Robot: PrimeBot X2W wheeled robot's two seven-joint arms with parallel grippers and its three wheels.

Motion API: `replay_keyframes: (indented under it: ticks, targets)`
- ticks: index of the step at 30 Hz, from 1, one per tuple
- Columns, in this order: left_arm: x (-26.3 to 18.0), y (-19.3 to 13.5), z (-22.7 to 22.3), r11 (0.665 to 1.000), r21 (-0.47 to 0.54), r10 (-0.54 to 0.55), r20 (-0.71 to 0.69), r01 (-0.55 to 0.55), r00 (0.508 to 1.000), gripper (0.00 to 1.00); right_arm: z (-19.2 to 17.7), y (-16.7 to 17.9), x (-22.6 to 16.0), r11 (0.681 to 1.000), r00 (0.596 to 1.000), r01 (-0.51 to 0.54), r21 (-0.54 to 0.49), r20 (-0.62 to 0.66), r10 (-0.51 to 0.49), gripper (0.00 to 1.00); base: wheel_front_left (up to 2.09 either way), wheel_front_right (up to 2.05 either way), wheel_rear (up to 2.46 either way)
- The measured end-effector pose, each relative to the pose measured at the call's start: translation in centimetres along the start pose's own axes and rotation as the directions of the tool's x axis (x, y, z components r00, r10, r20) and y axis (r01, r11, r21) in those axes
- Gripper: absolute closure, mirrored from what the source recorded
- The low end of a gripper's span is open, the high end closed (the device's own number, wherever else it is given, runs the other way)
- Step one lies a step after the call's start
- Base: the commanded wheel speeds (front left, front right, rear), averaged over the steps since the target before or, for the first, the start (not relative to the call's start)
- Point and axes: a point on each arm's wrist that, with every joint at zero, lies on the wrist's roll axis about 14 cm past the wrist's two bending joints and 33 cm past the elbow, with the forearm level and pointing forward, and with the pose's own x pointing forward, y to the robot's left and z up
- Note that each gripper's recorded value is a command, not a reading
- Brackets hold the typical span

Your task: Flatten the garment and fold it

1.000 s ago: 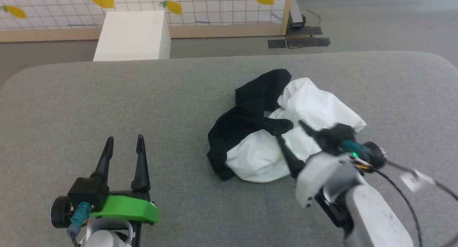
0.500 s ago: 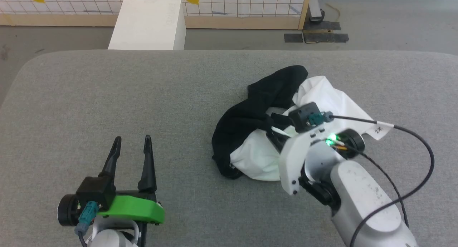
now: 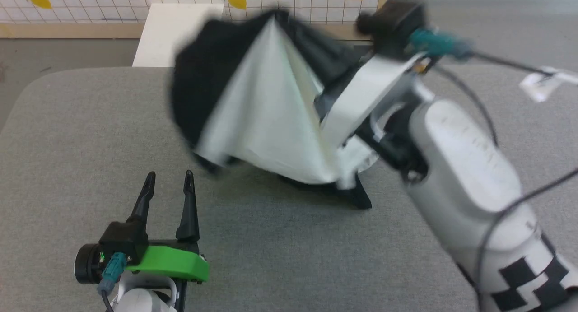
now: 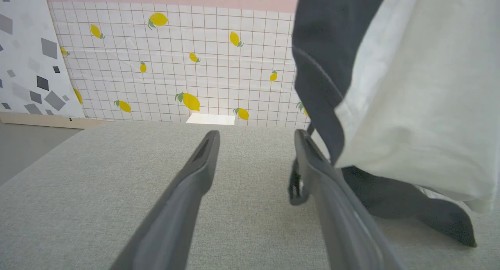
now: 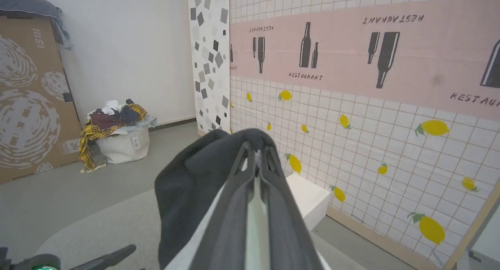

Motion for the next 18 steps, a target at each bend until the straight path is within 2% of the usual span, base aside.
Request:
replay_keyframes:
  ticks: [2,5,7,9,12,14,17,18]
  targets:
    - [-0.1,-0.1,0.2,1.0,0.003,-0.002,0.005,0.002,1.0,0.0,2.7,-1.1,-0.1,1.0,0.995,0.031,-0.003,0.094,-0.031,1.0,0.0,0.0,0.0]
    - [-0.2,-0.1,0.6,1.0,0.004,-0.001,0.015,0.001,1.0,0.0,3.6,-4.0,-1.1,0.992,0.985,0.127,-0.013,0.117,-0.125,1.0,0.0,0.0,0.0]
    - [-0.3,-0.1,0.8,1.0,0.004,0.0,0.02,0.0,1.0,0.0,2.2,-6.4,-2.5,0.976,0.974,0.218,-0.018,0.069,-0.217,1.0,0.0,0.0,0.0]
    - [-0.4,-0.1,0.9,1.0,0.004,0.0,0.024,0.0,1.0,0.0,-0.7,-9.5,-5.4,0.94,0.94,0.34,-0.018,-0.015,-0.34,1.0,0.0,0.0,0.0]
    - [-0.4,-0.3,1.0,1.0,0.001,-0.008,0.027,0.008,1.0,0.0,-5.9,-13.3,-11.4,0.858,0.845,0.513,-0.032,-0.158,-0.511,1.0,0.0,0.0,0.0]
    - [-0.3,-0.5,1.0,1.0,0.0,-0.015,0.028,0.015,1.0,0.0,-9.4,-15.4,-16.6,0.779,0.743,0.623,-0.068,-0.261,-0.616,1.0,0.0,0.0,0.0]
    - [-0.3,-0.6,1.0,1.0,-0.001,-0.018,0.028,0.018,0.999,0.0,-13.3,-16.8,-23.9,0.668,0.586,0.734,-0.121,-0.385,-0.713,1.0,0.0,0.0,0.0]
    - [-0.3,-0.6,1.0,1.0,-0.001,-0.019,0.027,0.019,0.999,0.0,-14.1,-17.0,-25.8,0.641,0.544,0.755,-0.139,-0.413,-0.73,1.0,0.0,0.0,0.0]
